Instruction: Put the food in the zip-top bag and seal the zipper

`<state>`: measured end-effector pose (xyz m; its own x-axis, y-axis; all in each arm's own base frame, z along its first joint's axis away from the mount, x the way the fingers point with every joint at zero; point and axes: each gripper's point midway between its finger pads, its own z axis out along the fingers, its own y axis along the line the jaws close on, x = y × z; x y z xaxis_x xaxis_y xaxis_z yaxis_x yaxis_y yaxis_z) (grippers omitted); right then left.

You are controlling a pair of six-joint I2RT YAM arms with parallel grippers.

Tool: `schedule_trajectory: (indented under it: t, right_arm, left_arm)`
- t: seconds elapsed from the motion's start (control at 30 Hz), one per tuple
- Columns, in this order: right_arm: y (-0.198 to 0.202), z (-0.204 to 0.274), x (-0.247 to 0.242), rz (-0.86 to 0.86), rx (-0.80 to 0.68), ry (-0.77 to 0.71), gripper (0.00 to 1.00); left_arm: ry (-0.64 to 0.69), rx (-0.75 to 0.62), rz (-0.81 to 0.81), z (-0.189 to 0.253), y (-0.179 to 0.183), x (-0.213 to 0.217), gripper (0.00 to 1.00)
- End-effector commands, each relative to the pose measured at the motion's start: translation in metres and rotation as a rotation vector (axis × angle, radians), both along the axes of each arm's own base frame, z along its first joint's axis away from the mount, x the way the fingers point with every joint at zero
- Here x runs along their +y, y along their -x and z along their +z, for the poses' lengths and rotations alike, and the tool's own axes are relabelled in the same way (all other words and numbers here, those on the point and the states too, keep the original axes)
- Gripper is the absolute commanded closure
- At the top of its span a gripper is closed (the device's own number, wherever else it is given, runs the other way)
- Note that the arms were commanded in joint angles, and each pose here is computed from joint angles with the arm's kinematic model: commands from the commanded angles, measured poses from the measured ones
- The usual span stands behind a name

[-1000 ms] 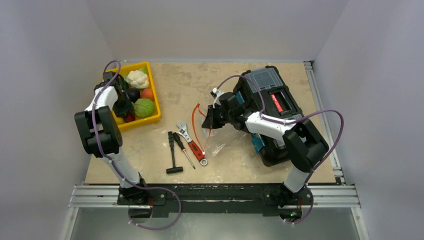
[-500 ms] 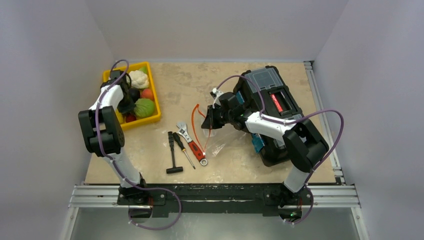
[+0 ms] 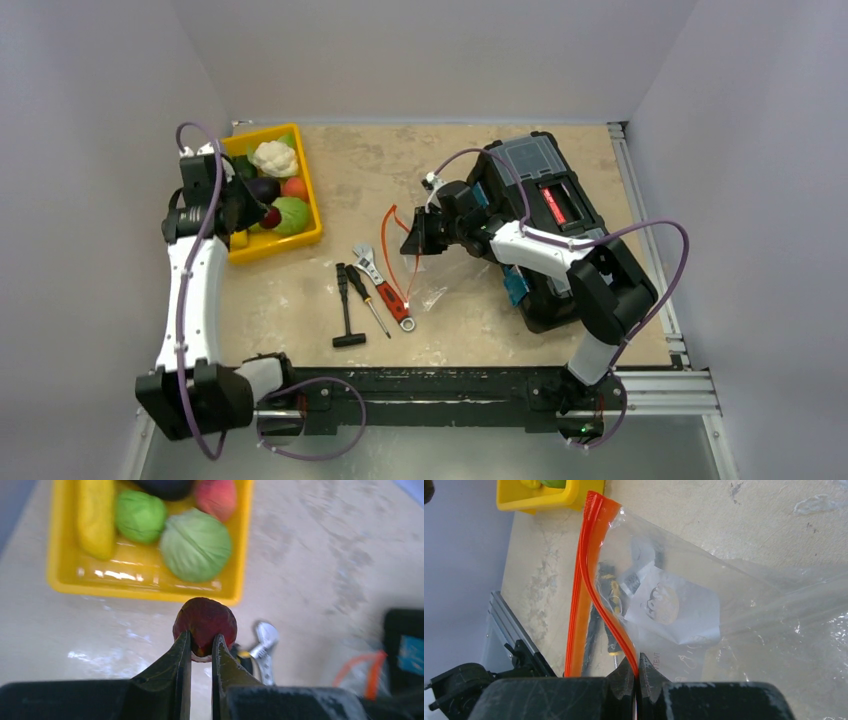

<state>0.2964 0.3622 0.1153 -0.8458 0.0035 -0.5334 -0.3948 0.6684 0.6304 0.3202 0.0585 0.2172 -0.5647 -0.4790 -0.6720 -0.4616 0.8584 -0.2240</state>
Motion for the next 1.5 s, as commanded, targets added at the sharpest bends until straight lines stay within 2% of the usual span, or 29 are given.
schedule_trajectory:
  t: [0.0, 0.1, 0.23, 0.4, 0.57, 0.73, 1.0, 1.37, 1.43, 1.47]
  right_arm:
    - [0.0, 0.023, 0.0, -0.033, 0.02, -0.046, 1.0]
    - [0.006, 0.028, 0.001, -0.032, 0.045, -0.067, 1.0]
    - [0.015, 0.041, 0.002, -0.025, 0.053, -0.108, 1.0]
    - [0.022, 0.05, 0.002, -0.03, 0.046, -0.1, 1.0]
    - [0.025, 0.061, 0.0, -0.042, 0.027, -0.101, 1.0]
    - [0.027, 0.069, -0.003, -0.05, 0.019, -0.106, 1.0]
    - [0.032, 0.102, -0.008, -0.065, -0.023, -0.159, 1.0]
    - [0.039, 0.111, 0.003, -0.036, -0.024, -0.178, 1.0]
    - [0.039, 0.112, 0.003, -0.036, -0.028, -0.177, 1.0]
    - [0.039, 0.112, 0.003, -0.037, -0.029, -0.175, 1.0]
  left_arm:
    - [0.318, -0.138, -0.267, 0.021, 0.021, -0.089, 1.0]
    - [0.48, -0.22, -0.467, 0.04, 0.035, -0.152, 1.0]
    - [0.625, -0.252, -0.595, 0.046, 0.049, -0.208, 1.0]
    - [0.684, -0.243, -0.661, 0.045, 0.049, -0.246, 1.0]
    - [0.677, -0.225, -0.7, 0.046, 0.049, -0.272, 1.0]
    - [0.638, -0.189, -0.68, 0.033, 0.047, -0.279, 1.0]
    - [0.497, -0.087, -0.599, -0.012, 0.049, -0.256, 1.0]
    - [0.556, -0.039, -0.641, -0.016, 0.054, -0.272, 1.0]
    - [0.552, -0.041, -0.651, -0.013, 0.055, -0.272, 0.87]
    - [0.548, -0.045, -0.654, -0.012, 0.055, -0.271, 0.72]
